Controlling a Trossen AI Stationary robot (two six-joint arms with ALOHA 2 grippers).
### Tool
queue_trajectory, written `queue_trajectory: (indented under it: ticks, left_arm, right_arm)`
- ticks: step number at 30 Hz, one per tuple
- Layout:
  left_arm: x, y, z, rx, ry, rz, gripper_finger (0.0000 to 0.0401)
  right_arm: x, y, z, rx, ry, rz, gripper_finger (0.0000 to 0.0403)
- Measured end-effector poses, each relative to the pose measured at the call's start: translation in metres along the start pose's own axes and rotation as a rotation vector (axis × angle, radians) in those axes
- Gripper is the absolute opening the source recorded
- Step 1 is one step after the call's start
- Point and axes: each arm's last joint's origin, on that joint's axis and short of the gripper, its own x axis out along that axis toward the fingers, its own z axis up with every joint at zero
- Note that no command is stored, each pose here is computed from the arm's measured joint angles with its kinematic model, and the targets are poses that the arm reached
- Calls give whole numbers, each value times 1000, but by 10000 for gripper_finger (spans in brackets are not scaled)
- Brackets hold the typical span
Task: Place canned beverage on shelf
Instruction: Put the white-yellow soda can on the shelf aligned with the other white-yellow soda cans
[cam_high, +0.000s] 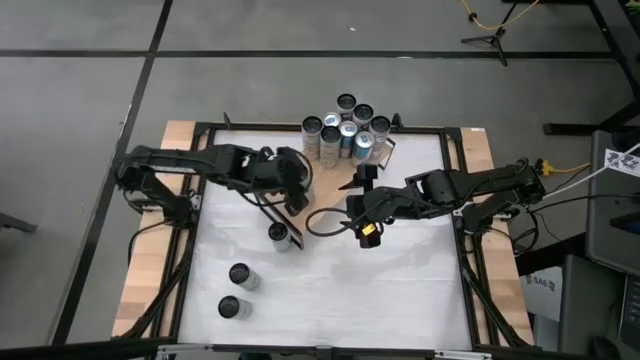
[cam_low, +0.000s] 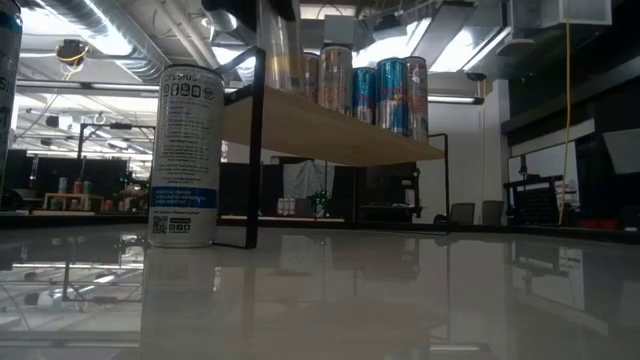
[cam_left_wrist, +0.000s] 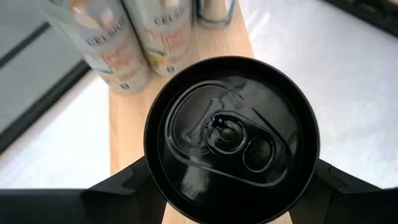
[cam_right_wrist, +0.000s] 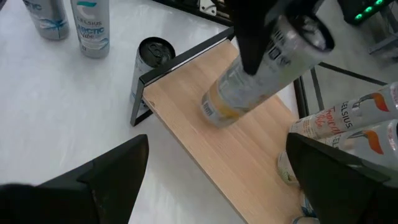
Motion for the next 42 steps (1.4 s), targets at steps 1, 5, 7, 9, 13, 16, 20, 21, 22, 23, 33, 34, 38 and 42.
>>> queue_trajectory:
  ticks: [1, 5, 7, 9, 13, 16, 20, 21, 22, 23, 33, 34, 38, 42]
  left_arm:
    - [3, 0, 0, 3, 12, -2, 233]
    - [10, 0, 2, 26, 34, -1, 233]
    - [12, -1, 2, 29, 38, 2, 236]
    - [13, -1, 2, 29, 38, 2, 242]
    - [12, -1, 2, 30, 39, 0, 262]
    - [12, -1, 1, 31, 39, -1, 277]
    - [12, -1, 2, 28, 33, -4, 289]
    - [11, -1, 2, 27, 30, -6, 290]
    - [11, -1, 2, 27, 30, -5, 290]
    - [11, -1, 2, 27, 30, -5, 291]
    - [10, -1, 3, 24, 25, -9, 292]
    - [10, -1, 3, 23, 24, -9, 292]
    - [8, 0, 4, 18, 15, -16, 292]
    - [2, 1, 6, 1, -18, -40, 292]
  right_arm:
    - [0, 0, 0, 4, 0, 0, 376]
    - [0, 0, 0, 6, 0, -1, 376]
    - [0, 0, 0, 6, 0, 0, 376]
    - [0, 0, 0, 6, 0, 0, 376]
    - [0, 0, 0, 6, 0, 0, 376]
    - [0, 0, 0, 6, 0, 0, 376]
    - [0, 0, 0, 6, 0, 0, 376]
    - [0, 0, 0, 6, 0, 0, 376]
    - [0, 0, 0, 6, 0, 0, 376]
    - [0, 0, 0, 6, 0, 0, 376]
    - [0, 0, 0, 6, 0, 0, 376]
    - [0, 0, 0, 6, 0, 0, 376]
    - [0, 0, 0, 6, 0, 0, 376]
    - [0, 0, 0, 6, 1, 0, 376]
